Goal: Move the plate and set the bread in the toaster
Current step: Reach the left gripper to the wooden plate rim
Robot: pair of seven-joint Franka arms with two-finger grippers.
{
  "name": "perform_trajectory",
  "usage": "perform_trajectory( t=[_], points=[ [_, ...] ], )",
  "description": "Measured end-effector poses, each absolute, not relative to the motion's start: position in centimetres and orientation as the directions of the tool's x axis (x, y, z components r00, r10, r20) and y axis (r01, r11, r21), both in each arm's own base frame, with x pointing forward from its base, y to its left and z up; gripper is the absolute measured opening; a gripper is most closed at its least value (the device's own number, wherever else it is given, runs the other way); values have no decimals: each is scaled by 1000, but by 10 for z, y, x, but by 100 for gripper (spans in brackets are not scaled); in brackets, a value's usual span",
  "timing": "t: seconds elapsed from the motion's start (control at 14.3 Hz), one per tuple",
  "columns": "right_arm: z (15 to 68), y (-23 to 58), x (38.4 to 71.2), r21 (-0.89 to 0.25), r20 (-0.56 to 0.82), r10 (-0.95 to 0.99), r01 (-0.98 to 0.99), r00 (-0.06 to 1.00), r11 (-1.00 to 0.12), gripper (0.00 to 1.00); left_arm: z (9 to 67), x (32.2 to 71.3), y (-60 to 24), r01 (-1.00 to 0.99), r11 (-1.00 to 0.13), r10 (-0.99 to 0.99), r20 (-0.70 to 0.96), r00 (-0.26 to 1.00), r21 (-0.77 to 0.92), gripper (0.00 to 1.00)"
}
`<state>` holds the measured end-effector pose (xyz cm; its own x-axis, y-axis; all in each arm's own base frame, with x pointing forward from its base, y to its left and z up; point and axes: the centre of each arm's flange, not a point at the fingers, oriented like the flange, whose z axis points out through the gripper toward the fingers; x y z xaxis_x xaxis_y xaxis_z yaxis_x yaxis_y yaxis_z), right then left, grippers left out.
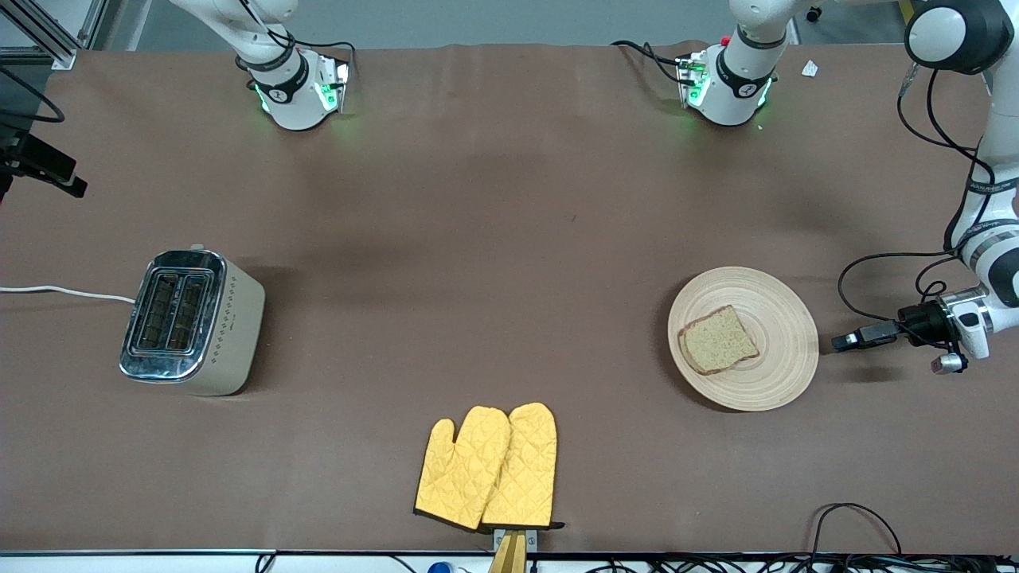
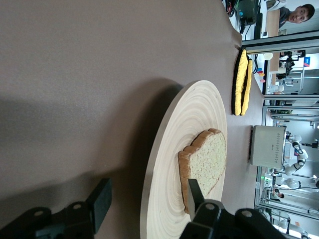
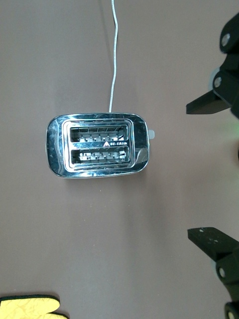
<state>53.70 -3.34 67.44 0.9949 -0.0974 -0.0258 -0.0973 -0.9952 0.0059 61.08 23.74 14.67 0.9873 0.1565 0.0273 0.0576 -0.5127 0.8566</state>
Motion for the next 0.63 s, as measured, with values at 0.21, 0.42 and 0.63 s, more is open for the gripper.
perform_trajectory(
  t=[0.21, 0.42, 0.63],
  points=[
    [674, -33, 537, 5, -27, -97, -97, 995, -995, 100, 138, 609, 233, 33, -500, 140, 43, 989, 865, 67],
    [673, -33, 538, 4, -28, -97, -97, 995, -995, 96, 135, 607, 227, 20, -473, 113, 38, 993, 881, 63],
    [673, -33, 538, 4, -28, -97, -97, 995, -995, 97, 130, 605, 224, 19, -462, 104, 32, 994, 887, 50]
  ],
)
